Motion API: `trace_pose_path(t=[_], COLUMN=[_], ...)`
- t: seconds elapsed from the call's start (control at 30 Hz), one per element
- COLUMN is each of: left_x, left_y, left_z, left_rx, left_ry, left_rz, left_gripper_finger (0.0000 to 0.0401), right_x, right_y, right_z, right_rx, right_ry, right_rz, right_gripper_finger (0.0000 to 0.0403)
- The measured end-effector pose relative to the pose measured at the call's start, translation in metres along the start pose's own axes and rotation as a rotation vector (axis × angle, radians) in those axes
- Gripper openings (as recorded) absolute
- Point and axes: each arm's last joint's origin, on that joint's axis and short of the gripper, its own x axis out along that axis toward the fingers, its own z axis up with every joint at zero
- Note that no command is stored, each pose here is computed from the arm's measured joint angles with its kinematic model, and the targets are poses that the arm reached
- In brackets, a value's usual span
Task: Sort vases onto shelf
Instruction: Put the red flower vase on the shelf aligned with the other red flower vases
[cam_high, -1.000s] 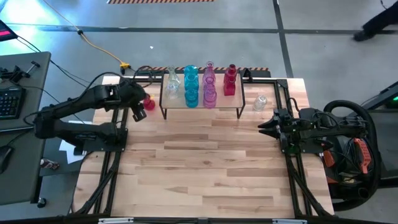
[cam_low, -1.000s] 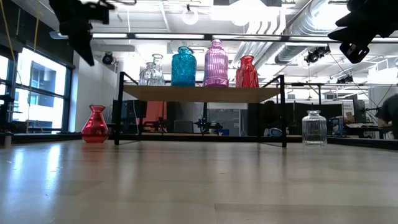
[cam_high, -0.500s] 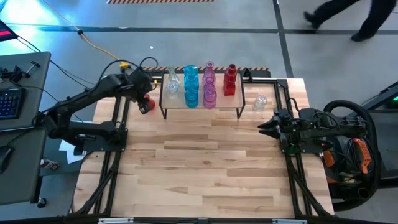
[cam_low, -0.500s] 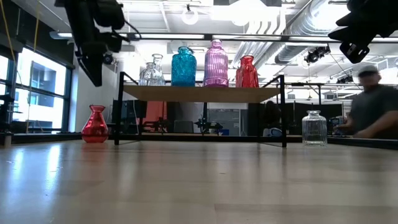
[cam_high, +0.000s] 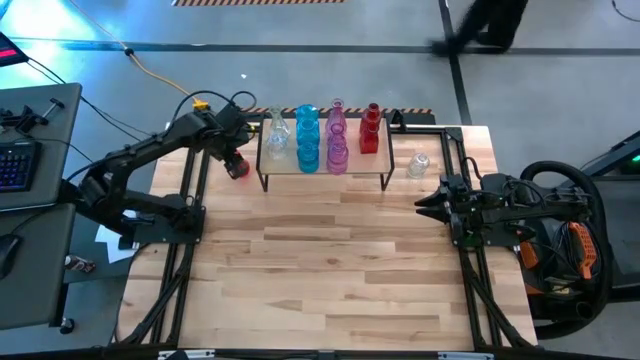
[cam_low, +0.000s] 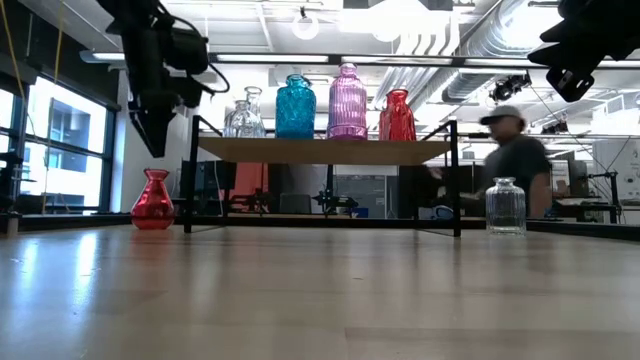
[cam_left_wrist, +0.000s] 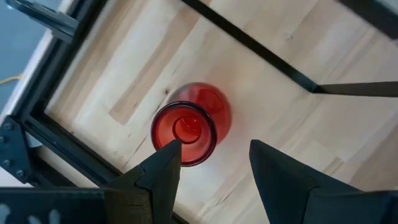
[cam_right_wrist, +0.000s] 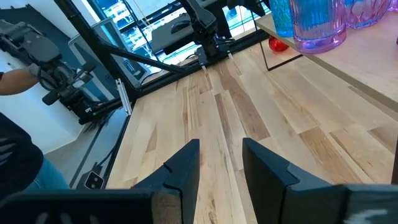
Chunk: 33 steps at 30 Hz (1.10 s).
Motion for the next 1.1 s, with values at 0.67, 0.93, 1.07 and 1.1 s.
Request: trace_pose_path(t=[0.67,0.93,1.07,1.1], left_x=[0.052,0.049,0.047,0.046], left_y=[-0.001,0.000,0.000,0.000], left_z=[-0.007,-0.011,-0.014,-0.014], left_rx=[0.001,0.002,0.003,0.002], left_ry=[0.088,0.100,0.118,0.117], left_rz=[0.014,0.075,0.082,0.080], left_gripper_finger=[0.0176,0.0119,0.0079,0.0070], right_x=[0.000,0.000,0.000,0.000], right_y=[0.000,0.000,0.000,0.000], right_z=[0.000,0.000,0.000,0.000], right_rx=[0.000,0.000,0.000,0.000], right_ry=[-0.001,-0.001,-0.001,-0.001], right_rz=[-0.003,-0.003,-0.002,-0.002], right_gripper_finger=[0.0104,0.0104,0.0104,0.0104])
